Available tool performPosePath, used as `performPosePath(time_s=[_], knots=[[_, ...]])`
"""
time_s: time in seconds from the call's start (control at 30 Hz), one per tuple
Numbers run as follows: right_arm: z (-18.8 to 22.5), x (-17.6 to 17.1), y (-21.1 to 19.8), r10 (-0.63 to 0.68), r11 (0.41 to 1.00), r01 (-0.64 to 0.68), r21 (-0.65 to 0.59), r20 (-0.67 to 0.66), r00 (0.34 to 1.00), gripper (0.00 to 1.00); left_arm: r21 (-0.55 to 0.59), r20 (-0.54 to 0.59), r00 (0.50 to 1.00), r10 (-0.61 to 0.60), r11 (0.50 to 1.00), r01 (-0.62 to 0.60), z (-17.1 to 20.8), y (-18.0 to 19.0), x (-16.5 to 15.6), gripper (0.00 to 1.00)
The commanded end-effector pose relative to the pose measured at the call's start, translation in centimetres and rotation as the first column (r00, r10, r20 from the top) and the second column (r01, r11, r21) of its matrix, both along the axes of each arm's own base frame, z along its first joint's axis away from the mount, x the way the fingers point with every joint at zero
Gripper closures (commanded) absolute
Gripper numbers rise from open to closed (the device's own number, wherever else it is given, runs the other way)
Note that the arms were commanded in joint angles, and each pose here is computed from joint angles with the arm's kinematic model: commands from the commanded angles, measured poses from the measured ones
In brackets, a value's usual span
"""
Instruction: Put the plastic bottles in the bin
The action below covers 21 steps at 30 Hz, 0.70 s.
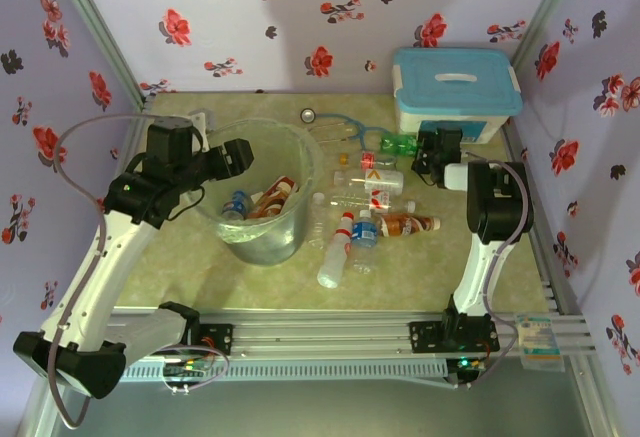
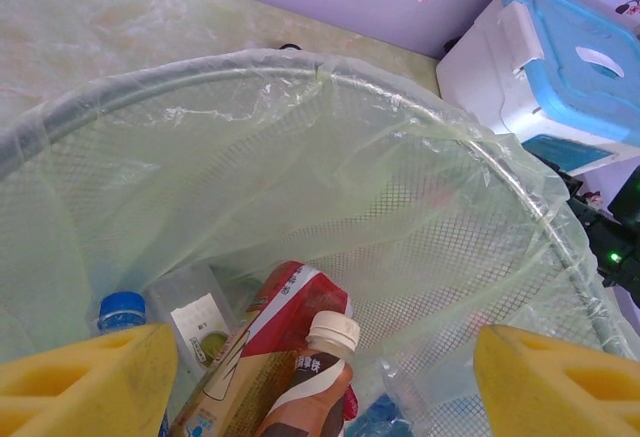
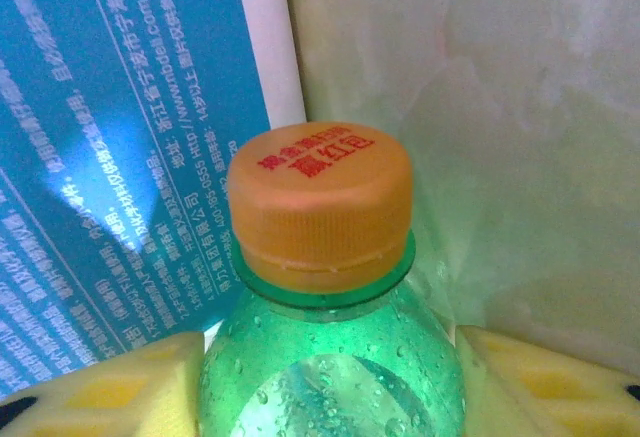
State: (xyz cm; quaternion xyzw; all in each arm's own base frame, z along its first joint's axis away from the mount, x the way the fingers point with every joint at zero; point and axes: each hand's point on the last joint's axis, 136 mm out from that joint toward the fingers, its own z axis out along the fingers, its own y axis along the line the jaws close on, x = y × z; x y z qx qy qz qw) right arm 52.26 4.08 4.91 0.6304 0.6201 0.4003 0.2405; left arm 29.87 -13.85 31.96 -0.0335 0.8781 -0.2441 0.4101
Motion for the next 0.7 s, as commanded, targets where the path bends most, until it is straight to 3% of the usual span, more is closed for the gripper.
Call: performPosePath(time_s=[0.0,0.17,0.37,0.67], knots=[[-0.6,-0.2,-0.4,-0.03,1.0,0.03,-0.004,0.006,1.0,0.42,0.007,0.011,1.0,0.025,1.0,-0.025,0.2,0.8,-0.2,0.22],[1.0,-0.5,-1.0,-0.049,0.999,0.049,0.007,0.047,0.998,0.41,0.015,0.016,1.0,0.021,1.0,-0.022,0.5,0.8,0.0,0.21],[4.2,-1.0,-1.5,-0.054,0.998,0.053,0.016,0.112,0.992,0.46,0.02,0.039,0.999,0.007,1.0,-0.008,1.5,0.7,0.2,0.21],[7.3,-4.5,-3.0,-0.076,0.997,0.073,0.023,0.158,0.985,0.51,0.017,0.05,0.999,-0.011,1.0,0.011,2.1,0.2,0.6,0.21]])
